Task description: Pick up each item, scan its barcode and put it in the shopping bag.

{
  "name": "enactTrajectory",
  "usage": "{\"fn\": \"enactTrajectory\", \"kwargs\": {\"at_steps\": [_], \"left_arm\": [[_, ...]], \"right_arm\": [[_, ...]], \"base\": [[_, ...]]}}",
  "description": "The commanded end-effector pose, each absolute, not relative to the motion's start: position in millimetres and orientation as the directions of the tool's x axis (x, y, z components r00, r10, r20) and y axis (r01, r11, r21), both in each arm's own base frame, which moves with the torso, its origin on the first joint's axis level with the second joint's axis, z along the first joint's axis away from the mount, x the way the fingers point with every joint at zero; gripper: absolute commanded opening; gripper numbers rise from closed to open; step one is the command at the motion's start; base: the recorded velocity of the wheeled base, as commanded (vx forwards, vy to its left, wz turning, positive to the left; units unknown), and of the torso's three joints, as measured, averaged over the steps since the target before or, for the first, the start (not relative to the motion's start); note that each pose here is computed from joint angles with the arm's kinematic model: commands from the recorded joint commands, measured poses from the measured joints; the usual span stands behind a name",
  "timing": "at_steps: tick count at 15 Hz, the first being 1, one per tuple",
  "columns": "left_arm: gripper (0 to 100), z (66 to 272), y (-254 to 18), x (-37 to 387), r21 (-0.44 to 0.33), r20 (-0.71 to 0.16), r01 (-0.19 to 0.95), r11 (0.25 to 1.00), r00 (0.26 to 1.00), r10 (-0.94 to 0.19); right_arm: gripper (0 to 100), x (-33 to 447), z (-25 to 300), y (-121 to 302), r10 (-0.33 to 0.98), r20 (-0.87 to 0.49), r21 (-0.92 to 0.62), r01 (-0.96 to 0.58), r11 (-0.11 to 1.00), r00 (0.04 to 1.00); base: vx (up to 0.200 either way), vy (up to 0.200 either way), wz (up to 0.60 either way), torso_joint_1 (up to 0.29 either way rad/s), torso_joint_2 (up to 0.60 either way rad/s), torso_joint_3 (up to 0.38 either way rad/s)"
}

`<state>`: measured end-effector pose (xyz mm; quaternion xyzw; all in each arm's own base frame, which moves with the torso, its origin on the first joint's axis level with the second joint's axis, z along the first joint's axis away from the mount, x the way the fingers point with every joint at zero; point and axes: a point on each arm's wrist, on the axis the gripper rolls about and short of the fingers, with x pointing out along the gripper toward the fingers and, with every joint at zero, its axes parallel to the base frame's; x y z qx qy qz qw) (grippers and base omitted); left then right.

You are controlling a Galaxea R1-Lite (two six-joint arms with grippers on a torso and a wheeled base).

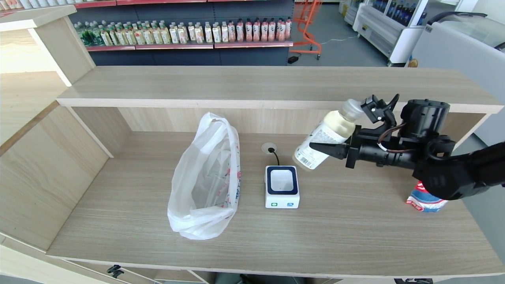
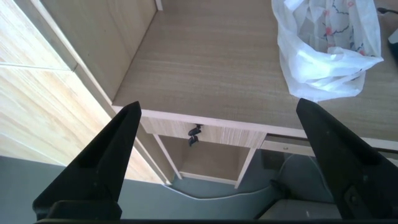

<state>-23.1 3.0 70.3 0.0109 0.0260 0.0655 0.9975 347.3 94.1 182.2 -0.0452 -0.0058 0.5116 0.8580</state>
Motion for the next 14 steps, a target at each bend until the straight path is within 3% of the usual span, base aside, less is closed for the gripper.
{"fn": "enactTrajectory", "kwargs": {"at_steps": [1,9,14], "left_arm": [[100,70,3,-23,0.025,-0.05,-0.13,0.991,0.99,0.132],[100,70,3,-23,0.027,-0.05,-0.13,0.991,0.99,0.132],[100,70,3,-23,0.024,-0.05,-0.13,0.991,0.99,0.132]], "right_arm": [[0,319,203,86,0.862,-0.009,-0.059,-0.861,0.505,0.506],[0,289,207,92,0.867,-0.04,0.182,-0.849,0.495,0.497],[0,284,214,115,0.902,-0.023,0.286,-0.862,0.419,0.431]], "base": [[0.0,0.0,0.0,0.0,0.0,0.0],[0.0,0.0,0.0,0.0,0.0,0.0],[0.0,0.2,0.0,0.002,0.0,0.003]]}}
